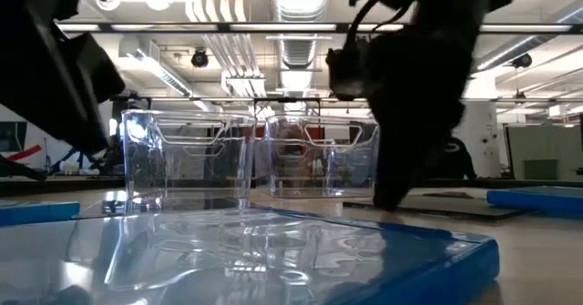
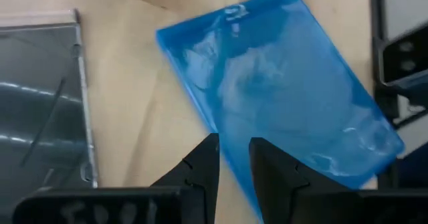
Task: Pick & place jewel cases by type
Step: Put the middle blue CD case into the right transparent bin
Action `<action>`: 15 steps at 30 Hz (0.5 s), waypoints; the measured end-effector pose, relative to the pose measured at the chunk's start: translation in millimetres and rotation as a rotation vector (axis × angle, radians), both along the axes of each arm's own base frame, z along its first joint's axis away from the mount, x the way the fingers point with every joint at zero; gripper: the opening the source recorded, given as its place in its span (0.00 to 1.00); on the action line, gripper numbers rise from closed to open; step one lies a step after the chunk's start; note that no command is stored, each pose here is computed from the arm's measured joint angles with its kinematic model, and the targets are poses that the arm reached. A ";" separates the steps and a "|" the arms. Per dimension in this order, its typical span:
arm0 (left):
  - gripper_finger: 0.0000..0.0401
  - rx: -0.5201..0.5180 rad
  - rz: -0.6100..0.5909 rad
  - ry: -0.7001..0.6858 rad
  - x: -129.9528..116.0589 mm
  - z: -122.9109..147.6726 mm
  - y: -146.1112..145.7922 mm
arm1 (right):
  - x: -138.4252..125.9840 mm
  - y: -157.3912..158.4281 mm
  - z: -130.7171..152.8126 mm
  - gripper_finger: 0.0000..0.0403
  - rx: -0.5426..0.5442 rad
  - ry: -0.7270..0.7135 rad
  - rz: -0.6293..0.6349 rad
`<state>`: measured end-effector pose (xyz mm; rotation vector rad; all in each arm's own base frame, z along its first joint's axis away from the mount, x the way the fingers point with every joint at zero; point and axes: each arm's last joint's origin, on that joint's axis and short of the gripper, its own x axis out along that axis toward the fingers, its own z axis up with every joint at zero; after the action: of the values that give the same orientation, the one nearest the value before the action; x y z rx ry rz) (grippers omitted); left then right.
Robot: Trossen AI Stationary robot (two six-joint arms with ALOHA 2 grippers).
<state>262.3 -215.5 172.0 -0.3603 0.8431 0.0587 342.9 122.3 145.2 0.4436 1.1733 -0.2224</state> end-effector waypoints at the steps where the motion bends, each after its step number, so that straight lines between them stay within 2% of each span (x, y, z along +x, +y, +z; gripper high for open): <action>1: 0.16 0.005 0.000 0.004 0.5 -0.4 1.2 | 1.2 -1.2 6.1 0.55 0.059 -0.013 0.015; 4: 0.16 0.011 -0.023 0.001 2.8 -0.3 3.0 | 4.1 6.6 22.6 0.55 0.277 -0.058 0.155; 6: 0.16 0.004 -0.057 -0.018 5.2 1.4 2.0 | 5.6 15.1 26.6 0.55 0.369 -0.089 0.239; 12: 0.16 -0.076 -0.262 -0.115 21.6 -5.6 -7.4 | 7.3 25.6 24.1 0.55 0.395 -0.121 0.268; 15: 0.16 -0.052 -0.318 -0.129 29.2 -20.3 -9.4 | 6.7 25.4 22.6 0.55 0.398 -0.113 0.255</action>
<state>291.5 -224.8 151.7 -0.2725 0.7667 -0.2798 349.6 147.7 167.8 0.6391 1.1511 0.2594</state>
